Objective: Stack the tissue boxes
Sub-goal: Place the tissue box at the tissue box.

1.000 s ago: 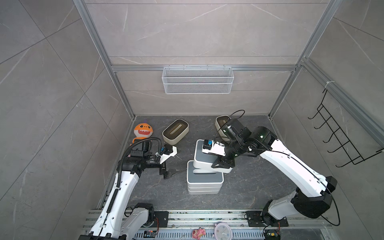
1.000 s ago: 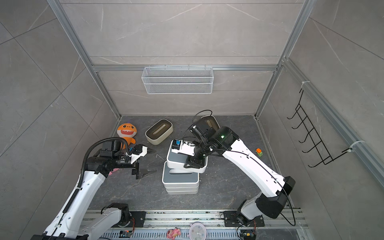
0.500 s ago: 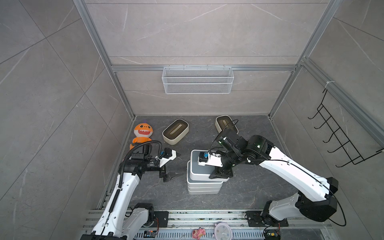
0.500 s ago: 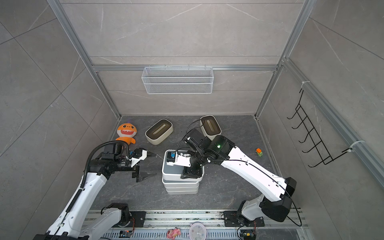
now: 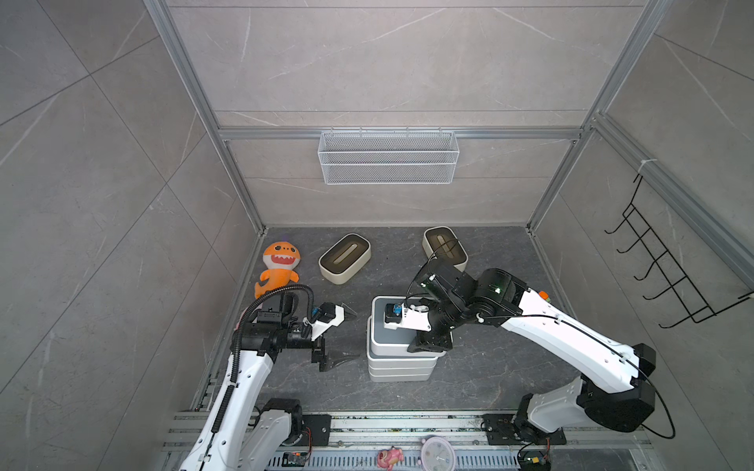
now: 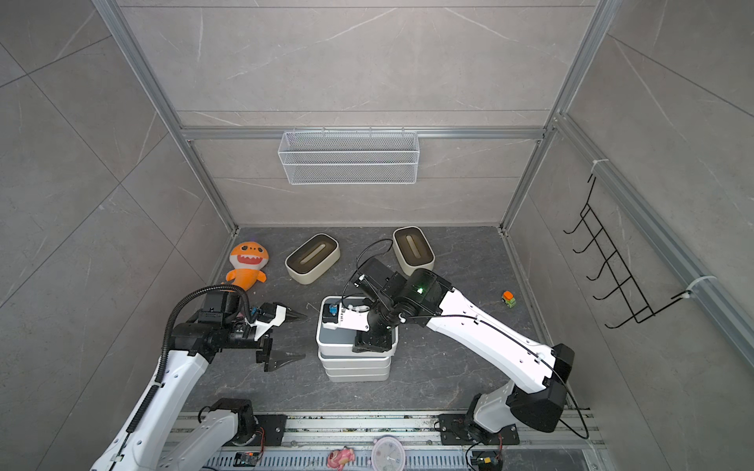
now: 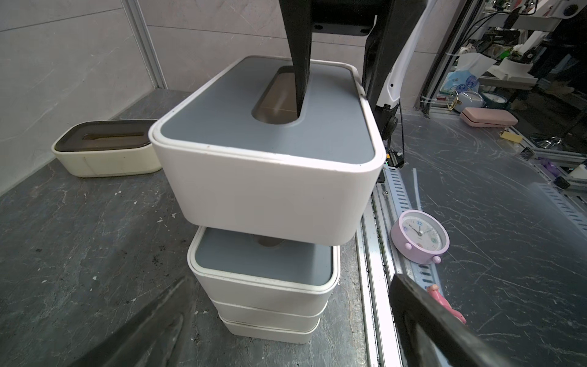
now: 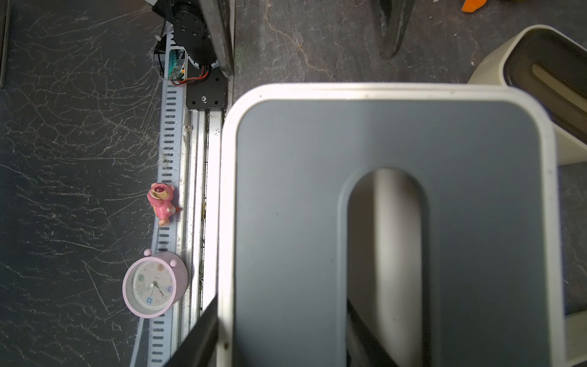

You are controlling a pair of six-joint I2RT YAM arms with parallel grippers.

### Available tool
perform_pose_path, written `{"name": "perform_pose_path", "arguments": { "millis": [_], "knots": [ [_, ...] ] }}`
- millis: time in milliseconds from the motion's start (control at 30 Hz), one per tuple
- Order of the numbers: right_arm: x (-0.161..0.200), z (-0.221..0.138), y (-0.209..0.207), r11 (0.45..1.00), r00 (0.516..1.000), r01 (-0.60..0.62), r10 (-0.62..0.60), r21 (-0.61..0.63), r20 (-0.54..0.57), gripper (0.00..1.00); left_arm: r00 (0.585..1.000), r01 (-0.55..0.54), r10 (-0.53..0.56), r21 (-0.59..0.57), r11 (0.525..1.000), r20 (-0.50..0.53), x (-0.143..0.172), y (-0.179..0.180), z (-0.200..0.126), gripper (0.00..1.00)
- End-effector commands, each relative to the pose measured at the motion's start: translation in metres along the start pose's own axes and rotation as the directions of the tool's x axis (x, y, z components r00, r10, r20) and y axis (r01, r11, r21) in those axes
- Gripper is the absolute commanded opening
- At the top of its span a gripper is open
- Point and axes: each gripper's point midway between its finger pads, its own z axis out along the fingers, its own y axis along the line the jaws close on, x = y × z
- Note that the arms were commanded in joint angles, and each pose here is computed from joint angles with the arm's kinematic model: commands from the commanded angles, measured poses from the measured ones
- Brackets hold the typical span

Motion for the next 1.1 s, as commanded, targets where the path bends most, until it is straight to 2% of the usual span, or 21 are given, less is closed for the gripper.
{"name": "perform_pose_path", "arguments": {
  "millis": [0, 667, 1067],
  "knots": [
    [-0.007, 0.008, -0.003, 1.0, 1.0, 0.007, -0.007, 0.021, 0.01, 0.37, 0.999, -0.027, 0.027, -0.001, 1.0, 0.031, -0.009, 0.001, -0.002, 0.98],
    [-0.007, 0.022, -0.001, 0.999, 1.0, 0.026, -0.026, 0.026, 0.002, 0.38, 0.999, -0.027, 0.028, -0.012, 1.0, 0.02, -0.006, 0.0, -0.002, 0.99],
    [-0.001, 0.027, 0.0, 0.999, 0.999, 0.02, -0.019, 0.029, -0.045, 0.37, 0.999, -0.029, 0.029, -0.016, 0.999, 0.015, -0.004, 0.0, -0.002, 0.99]
  ]
}}
